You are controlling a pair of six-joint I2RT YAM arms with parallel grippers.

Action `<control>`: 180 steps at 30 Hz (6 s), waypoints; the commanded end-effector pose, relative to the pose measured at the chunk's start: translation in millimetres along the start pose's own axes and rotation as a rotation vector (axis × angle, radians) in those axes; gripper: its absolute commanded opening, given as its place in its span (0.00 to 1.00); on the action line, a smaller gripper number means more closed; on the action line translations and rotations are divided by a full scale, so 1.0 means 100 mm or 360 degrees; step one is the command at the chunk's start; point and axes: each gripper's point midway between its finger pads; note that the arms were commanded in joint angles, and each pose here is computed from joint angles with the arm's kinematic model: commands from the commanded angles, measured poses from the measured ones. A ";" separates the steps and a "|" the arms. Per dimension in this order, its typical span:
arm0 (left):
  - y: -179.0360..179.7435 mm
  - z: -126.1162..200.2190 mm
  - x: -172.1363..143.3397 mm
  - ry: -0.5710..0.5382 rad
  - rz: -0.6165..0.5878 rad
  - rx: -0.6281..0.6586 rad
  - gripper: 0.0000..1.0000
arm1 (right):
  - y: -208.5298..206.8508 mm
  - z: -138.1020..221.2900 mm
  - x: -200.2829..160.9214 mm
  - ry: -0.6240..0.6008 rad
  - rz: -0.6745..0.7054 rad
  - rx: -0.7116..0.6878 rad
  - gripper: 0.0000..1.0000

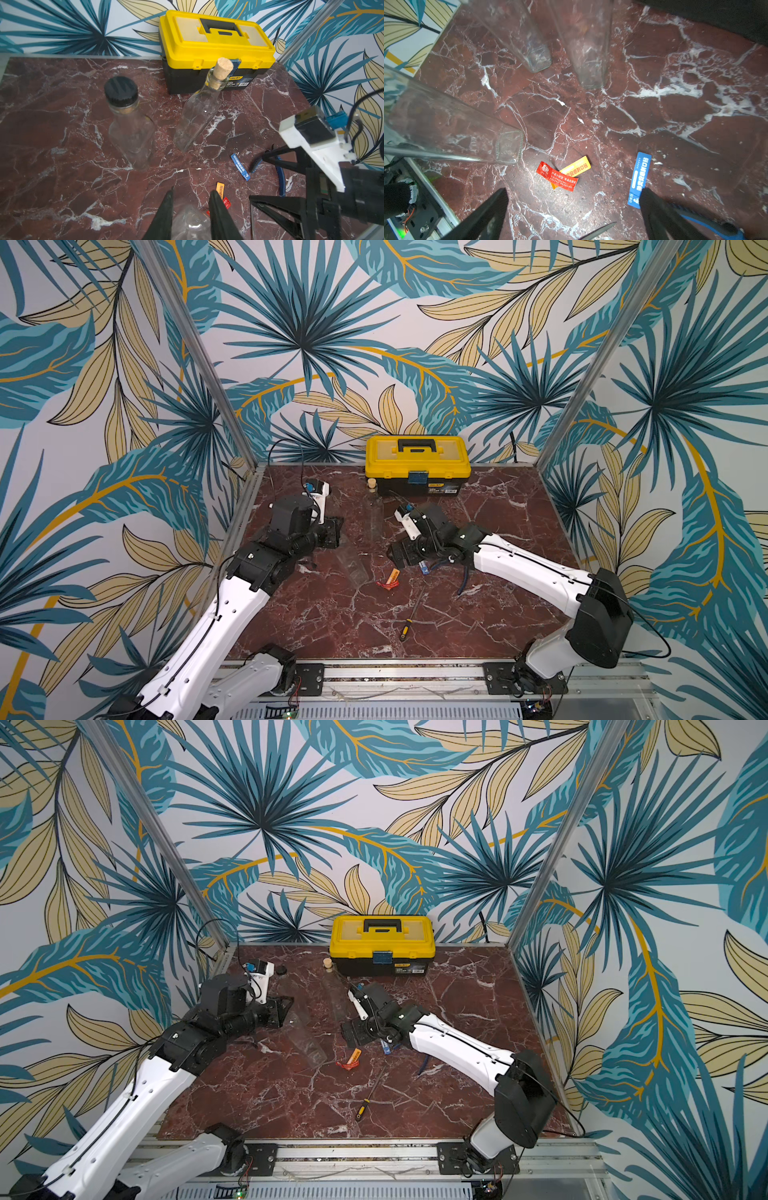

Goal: Remove the label from the bottle
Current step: Place the label at the center of the board, then place the bottle at the center of the board, then move the bottle to the center of the board.

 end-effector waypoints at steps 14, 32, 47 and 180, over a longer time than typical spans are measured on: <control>-0.10 -0.13 0.61 -0.0414 -0.0253 0.0119 0.00 | -0.11 0.32 0.35 -0.0247 -0.0102 -0.0021 0.99; -0.41 -0.48 0.79 -0.0394 -0.0356 0.0018 0.00 | -0.20 0.49 0.40 -0.0306 -0.0117 -0.0050 0.99; -0.98 -0.88 1.18 -0.0456 -0.0447 -0.0163 0.00 | -0.34 0.75 0.39 -0.0360 -0.0125 -0.0093 0.99; 0.94 -0.75 0.56 -0.0229 0.0147 0.0551 0.67 | -0.59 0.74 0.48 -0.0308 -0.0244 -0.0041 1.00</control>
Point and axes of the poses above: each gripper's point midway between its finger pads, its own z axis back along the fingers, its own y axis along the line the jaws close on, x = y × z, and after that the axes turned 15 degrees about -z, right-handed
